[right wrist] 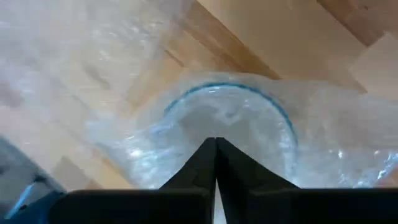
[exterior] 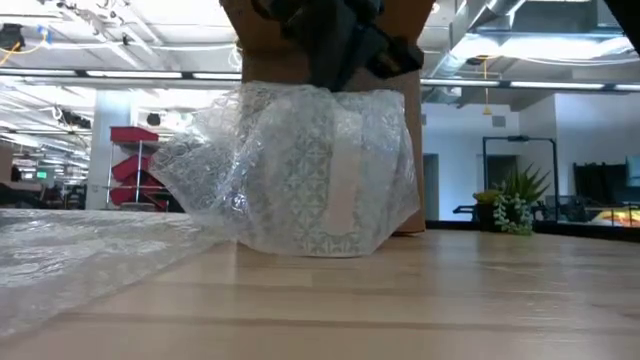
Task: Wrap mug
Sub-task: Wrap the blue patterned mug with the right transparent bubble wrap
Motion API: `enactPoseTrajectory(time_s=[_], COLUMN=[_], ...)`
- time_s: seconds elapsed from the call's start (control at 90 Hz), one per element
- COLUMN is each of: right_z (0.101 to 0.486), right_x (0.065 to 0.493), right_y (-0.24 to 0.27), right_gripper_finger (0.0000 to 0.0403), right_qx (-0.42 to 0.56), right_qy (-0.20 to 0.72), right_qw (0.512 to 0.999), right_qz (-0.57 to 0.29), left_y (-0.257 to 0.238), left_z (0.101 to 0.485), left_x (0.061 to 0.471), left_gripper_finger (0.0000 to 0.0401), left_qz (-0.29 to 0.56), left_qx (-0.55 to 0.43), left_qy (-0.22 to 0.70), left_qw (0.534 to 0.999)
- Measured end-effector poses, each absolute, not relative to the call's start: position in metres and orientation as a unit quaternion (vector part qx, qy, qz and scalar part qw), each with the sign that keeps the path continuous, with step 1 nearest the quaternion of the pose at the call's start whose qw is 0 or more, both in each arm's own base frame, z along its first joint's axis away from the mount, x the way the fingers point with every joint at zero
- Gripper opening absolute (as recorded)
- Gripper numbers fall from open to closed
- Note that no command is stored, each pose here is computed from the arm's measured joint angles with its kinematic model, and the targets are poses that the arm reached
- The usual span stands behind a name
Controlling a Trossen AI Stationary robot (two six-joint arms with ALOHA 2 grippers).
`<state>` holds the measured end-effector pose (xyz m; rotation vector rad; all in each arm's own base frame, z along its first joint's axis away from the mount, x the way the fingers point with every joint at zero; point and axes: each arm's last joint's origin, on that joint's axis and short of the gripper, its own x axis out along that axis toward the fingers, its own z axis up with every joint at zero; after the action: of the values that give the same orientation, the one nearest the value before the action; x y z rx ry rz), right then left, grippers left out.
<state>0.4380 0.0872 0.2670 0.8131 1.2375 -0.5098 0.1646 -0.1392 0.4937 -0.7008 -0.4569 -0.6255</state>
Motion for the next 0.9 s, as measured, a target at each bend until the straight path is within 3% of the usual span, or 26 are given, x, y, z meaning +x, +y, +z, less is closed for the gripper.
enactPoseTrajectory(time_s=[0.3, 0.6, 0.9], right_z=[0.278, 0.222, 0.197], right_x=[0.432, 0.443, 0.456], right_y=[0.087, 0.089, 0.088], right_gripper_finger=[0.0000, 0.0000, 0.0000], right_qx=[0.396, 0.333, 0.316], right_qy=[0.553, 0.601, 0.613], right_qw=[0.693, 0.662, 0.671], right_qz=[-0.240, -0.300, -0.272], left_y=[-0.139, -0.140, -0.141], left_z=[0.493, 0.492, 0.491], left_x=[0.165, 0.166, 0.166], left_gripper_finger=[0.0000, 0.0000, 0.0000], left_qz=[-0.298, -0.297, -0.296], left_qx=[-0.334, -0.331, -0.329], left_qy=[-0.215, -0.208, -0.202], left_qw=[0.868, 0.871, 0.874])
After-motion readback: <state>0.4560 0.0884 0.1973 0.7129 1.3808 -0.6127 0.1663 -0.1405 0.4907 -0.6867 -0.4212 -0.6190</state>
